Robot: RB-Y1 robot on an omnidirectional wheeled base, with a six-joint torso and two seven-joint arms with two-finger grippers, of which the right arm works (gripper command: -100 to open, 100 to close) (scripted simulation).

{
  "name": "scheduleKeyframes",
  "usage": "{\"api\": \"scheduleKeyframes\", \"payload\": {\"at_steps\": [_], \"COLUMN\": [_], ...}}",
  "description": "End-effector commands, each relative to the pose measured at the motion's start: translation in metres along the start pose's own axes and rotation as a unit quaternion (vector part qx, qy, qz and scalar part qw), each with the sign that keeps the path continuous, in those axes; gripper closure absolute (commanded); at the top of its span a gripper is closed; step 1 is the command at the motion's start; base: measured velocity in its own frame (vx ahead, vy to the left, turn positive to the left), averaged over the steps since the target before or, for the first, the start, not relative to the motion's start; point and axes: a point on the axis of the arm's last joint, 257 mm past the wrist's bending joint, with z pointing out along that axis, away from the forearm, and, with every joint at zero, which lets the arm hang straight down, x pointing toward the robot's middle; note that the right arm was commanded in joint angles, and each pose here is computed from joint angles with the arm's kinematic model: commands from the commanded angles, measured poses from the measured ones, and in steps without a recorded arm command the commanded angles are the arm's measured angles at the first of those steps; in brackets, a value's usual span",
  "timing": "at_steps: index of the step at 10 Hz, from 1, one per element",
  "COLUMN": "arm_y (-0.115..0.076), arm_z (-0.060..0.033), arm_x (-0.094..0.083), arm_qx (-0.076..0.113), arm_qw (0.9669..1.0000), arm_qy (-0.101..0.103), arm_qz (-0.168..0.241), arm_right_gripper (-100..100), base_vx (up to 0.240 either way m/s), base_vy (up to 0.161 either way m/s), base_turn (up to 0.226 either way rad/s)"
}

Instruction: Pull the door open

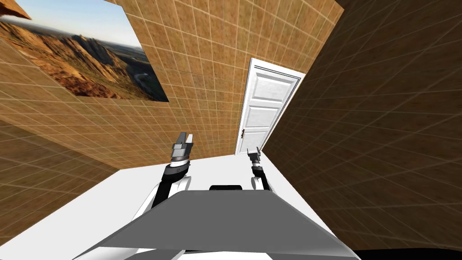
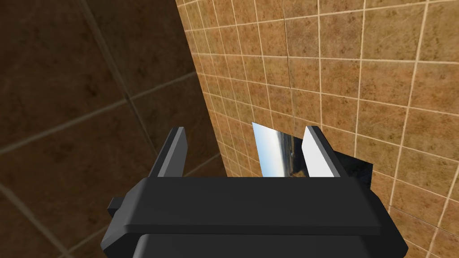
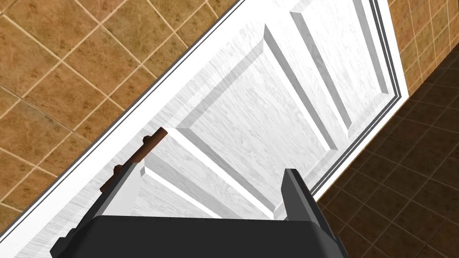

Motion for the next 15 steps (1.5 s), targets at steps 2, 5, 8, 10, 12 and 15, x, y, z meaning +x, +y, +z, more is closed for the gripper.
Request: {"api": "scheduleKeyframes", "payload": {"at_steps": [2,5,8,10,12,15], "arm_y": [-0.012,-0.023,-0.033,-0.039,-0.044,-0.050], "arm_z": [-0.0036,-0.0079,-0.0127,-0.0162,-0.0198,-0.0254], "arm_x": [-0.015,-0.033,-0.051,-0.063,-0.076,-0.093], "arm_qx": [0.011,0.021,0.029,0.033,0.036,0.039], "arm_qw": [0.9991,0.9961,0.9913,0.9873,0.9827,0.9751], "arm_qy": [-0.014,-0.031,-0.049,-0.061,-0.074,-0.092], "arm_qz": [0.039,0.080,0.118,0.143,0.166,0.198], "arm_right_gripper": [-100,-100,-100,-100,-100,-100], "base_vx": [0.072,0.087,0.095,0.075,0.084,0.075], "base_vy": [-0.056,-0.051,-0.044,-0.068,-0.060,-0.059], "base_turn": [0.119,0.111,0.109,0.108,0.121,0.098]}}
